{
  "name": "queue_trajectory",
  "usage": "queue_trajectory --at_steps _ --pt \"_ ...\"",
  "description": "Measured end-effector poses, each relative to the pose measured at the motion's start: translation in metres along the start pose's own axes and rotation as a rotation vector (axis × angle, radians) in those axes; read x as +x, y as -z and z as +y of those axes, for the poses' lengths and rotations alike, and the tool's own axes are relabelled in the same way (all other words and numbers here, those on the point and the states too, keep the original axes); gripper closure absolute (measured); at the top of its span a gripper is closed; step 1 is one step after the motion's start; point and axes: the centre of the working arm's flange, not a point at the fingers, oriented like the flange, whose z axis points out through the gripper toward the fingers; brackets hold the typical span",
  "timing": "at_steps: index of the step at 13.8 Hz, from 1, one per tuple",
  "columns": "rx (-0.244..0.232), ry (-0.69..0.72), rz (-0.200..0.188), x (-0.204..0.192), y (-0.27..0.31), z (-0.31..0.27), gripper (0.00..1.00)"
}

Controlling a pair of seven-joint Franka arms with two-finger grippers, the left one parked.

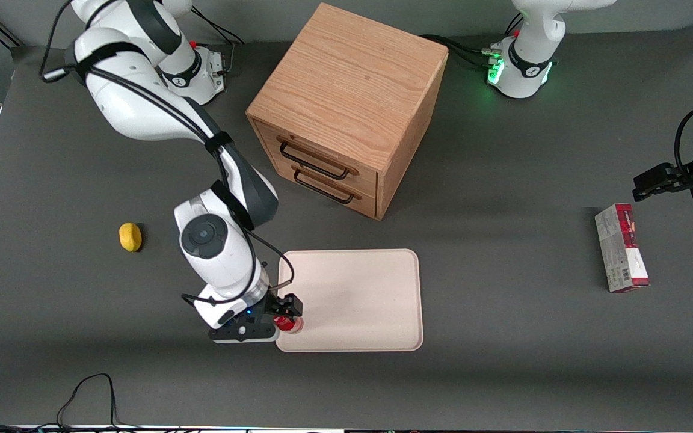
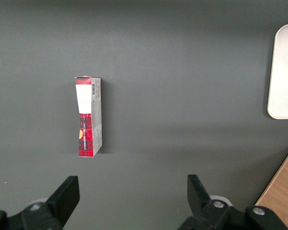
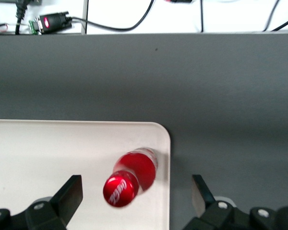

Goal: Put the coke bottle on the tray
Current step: 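Open the right gripper and raise it away from the bottle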

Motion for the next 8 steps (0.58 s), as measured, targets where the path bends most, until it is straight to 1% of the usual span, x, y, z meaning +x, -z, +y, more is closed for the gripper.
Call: queue_trajectory --at_steps 2,4,5,6,8 --pt "-0.057 0.032 -0.028 -0.007 0.035 0.011 0.00" --pt "-0.121 0.042 -0.089 -0.018 0.081 0.036 0.00" --pt "-0.145 0.049 -0.123 -0.022 0.105 0.054 0.00" --pt "-0.159 0.052 -0.151 -0.027 0.128 0.076 0.00" --pt "-0.155 0.022 -0.192 -0.040 0.176 0.132 0.00"
